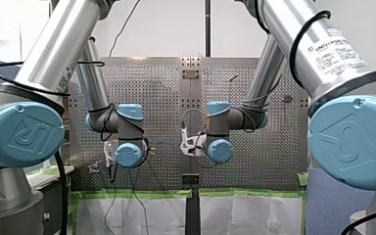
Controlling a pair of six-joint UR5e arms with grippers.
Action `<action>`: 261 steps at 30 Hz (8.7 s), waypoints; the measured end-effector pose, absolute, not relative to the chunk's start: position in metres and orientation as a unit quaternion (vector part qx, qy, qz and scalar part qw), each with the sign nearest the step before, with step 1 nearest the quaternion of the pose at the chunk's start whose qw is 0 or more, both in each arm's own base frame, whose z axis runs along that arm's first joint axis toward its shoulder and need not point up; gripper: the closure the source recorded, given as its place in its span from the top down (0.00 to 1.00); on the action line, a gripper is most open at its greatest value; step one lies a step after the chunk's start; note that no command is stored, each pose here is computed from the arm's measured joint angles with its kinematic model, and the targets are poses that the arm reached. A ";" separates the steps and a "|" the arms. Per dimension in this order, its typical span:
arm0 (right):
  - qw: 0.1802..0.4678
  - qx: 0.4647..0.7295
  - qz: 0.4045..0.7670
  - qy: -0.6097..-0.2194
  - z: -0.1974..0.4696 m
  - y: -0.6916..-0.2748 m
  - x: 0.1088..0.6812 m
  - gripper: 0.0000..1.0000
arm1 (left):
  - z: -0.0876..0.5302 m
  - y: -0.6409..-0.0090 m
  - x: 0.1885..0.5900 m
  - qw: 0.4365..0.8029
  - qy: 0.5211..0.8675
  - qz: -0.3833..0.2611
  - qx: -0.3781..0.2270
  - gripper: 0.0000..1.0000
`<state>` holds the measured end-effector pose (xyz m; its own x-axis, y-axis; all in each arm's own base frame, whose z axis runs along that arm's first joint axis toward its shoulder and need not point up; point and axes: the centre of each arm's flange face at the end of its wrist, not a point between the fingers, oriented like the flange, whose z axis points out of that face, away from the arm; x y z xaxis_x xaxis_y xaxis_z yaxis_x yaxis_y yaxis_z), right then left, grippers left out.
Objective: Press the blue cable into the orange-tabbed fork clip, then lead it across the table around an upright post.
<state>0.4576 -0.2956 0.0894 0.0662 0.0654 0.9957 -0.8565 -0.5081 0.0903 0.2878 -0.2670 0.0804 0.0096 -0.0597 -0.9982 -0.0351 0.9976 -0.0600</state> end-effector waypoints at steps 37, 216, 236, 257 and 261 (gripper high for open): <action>0.381 0.623 0.605 -0.318 0.089 -0.296 0.458 0.00 | 0.080 -0.267 0.288 0.710 0.704 -0.009 -0.034 0.00; 0.274 0.661 0.596 -0.364 -0.014 -0.398 0.522 0.00 | -0.018 -0.160 0.415 0.666 0.737 -0.058 -0.100 0.00; 0.282 0.670 0.579 -0.368 -0.033 -0.404 0.514 0.00 | -0.014 -0.131 0.448 0.667 0.734 -0.047 -0.118 0.00; 0.282 0.671 0.576 -0.371 -0.049 -0.415 0.517 0.00 | -0.012 -0.135 0.460 0.671 0.730 -0.063 -0.108 0.00; 0.283 0.670 0.578 -0.370 -0.048 -0.418 0.520 0.00 | -0.020 -0.134 0.460 0.668 0.734 -0.058 -0.108 0.00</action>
<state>0.5197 -0.4181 -0.0485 0.0576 -0.1690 0.9839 -0.8234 -0.5654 -0.0489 0.4605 -0.1344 -0.0198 -0.0853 -0.2370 -0.9678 -0.0817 0.9697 -0.2303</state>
